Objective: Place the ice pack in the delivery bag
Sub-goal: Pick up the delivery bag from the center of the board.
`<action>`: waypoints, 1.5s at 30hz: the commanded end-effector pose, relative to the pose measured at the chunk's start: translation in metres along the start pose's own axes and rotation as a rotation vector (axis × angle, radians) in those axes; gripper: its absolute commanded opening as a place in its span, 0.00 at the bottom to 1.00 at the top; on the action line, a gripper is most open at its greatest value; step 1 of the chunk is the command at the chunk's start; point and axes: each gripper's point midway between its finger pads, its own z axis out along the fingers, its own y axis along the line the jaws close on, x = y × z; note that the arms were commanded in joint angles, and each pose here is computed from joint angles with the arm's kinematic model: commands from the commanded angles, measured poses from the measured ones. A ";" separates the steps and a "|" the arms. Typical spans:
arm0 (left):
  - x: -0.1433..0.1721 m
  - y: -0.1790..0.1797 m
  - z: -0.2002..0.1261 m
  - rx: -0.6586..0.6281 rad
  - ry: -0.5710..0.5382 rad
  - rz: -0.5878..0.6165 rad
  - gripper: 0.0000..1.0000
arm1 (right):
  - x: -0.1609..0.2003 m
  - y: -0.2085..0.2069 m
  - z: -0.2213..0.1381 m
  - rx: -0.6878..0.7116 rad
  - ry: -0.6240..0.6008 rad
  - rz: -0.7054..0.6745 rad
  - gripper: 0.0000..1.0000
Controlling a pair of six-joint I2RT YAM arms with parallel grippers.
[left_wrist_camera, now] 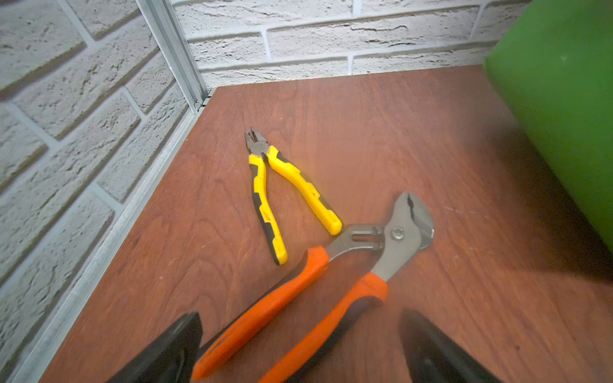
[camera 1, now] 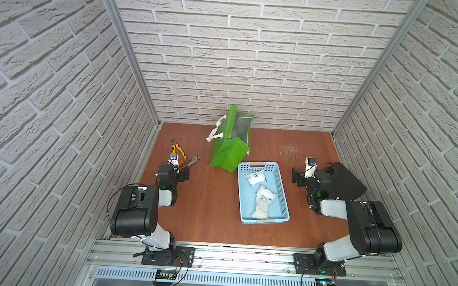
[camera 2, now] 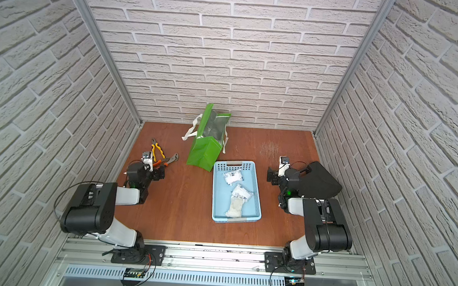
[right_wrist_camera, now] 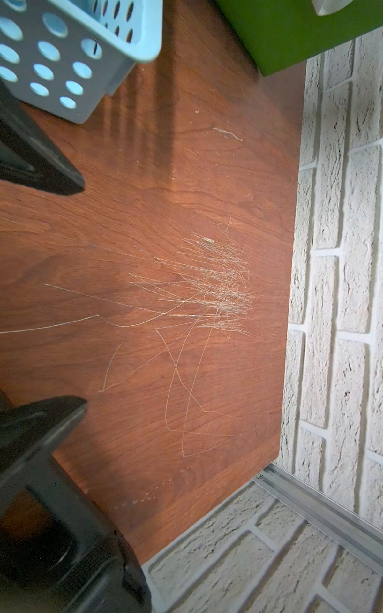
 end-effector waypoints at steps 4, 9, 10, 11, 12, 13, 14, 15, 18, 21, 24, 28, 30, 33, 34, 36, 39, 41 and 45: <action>-0.009 -0.001 0.000 0.003 -0.031 -0.002 0.98 | -0.002 -0.002 -0.001 0.006 -0.017 -0.001 0.99; -0.009 -0.001 0.000 0.005 -0.029 -0.004 0.98 | -0.002 -0.002 -0.001 0.007 -0.016 -0.001 0.99; -0.009 -0.001 0.000 0.003 -0.029 -0.003 0.98 | -0.001 -0.002 -0.001 0.005 -0.015 -0.002 0.99; -0.010 -0.001 0.000 0.004 -0.032 -0.002 0.98 | -0.002 -0.002 -0.001 0.005 -0.017 -0.001 0.99; -0.009 -0.001 0.000 0.003 -0.033 -0.003 0.98 | -0.002 -0.002 -0.001 0.005 -0.018 -0.001 0.99; -0.011 0.004 -0.001 -0.023 -0.030 -0.015 0.98 | -0.002 -0.002 -0.001 0.005 -0.018 -0.001 0.99; -0.015 0.010 -0.004 -0.054 -0.030 -0.029 0.98 | -0.001 -0.001 -0.002 0.004 -0.017 0.000 0.99; -0.020 0.015 -0.009 -0.081 -0.029 -0.037 0.98 | -0.004 -0.002 -0.003 0.007 -0.028 0.000 0.99; -0.047 0.026 -0.034 -0.126 -0.042 -0.065 0.98 | -0.019 -0.004 -0.010 0.013 -0.002 0.008 0.99; -0.081 0.026 -0.063 -0.100 -0.043 -0.123 0.98 | -0.042 -0.003 -0.022 0.000 0.028 0.022 0.99; -0.109 0.026 -0.091 -0.076 -0.002 -0.263 0.98 | -0.064 -0.006 -0.039 0.015 0.049 0.099 0.99; -0.146 0.007 -0.125 0.029 0.029 -0.346 0.98 | -0.091 0.002 -0.066 -0.037 0.079 0.196 0.99; -0.162 -0.005 -0.138 0.066 0.044 -0.362 0.98 | -0.101 0.009 -0.080 -0.074 0.106 0.223 0.99; -0.186 -0.031 -0.158 0.131 0.069 -0.330 0.98 | -0.106 0.017 -0.100 -0.120 0.168 0.246 0.99; -0.194 -0.041 -0.164 0.148 0.079 -0.308 0.98 | -0.105 0.019 -0.107 -0.128 0.189 0.251 0.99; -0.210 -0.059 -0.176 0.174 0.091 -0.253 0.98 | -0.101 0.021 -0.119 -0.137 0.224 0.263 0.99; -0.235 -0.084 -0.190 0.201 0.101 -0.183 0.98 | -0.093 0.030 -0.132 -0.185 0.262 0.263 0.99; -0.250 -0.104 -0.196 0.220 0.108 -0.138 0.98 | -0.085 0.035 -0.138 -0.212 0.294 0.275 0.99; -0.267 -0.149 -0.189 0.270 0.141 -0.046 0.98 | -0.061 0.043 -0.142 -0.242 0.376 0.296 0.99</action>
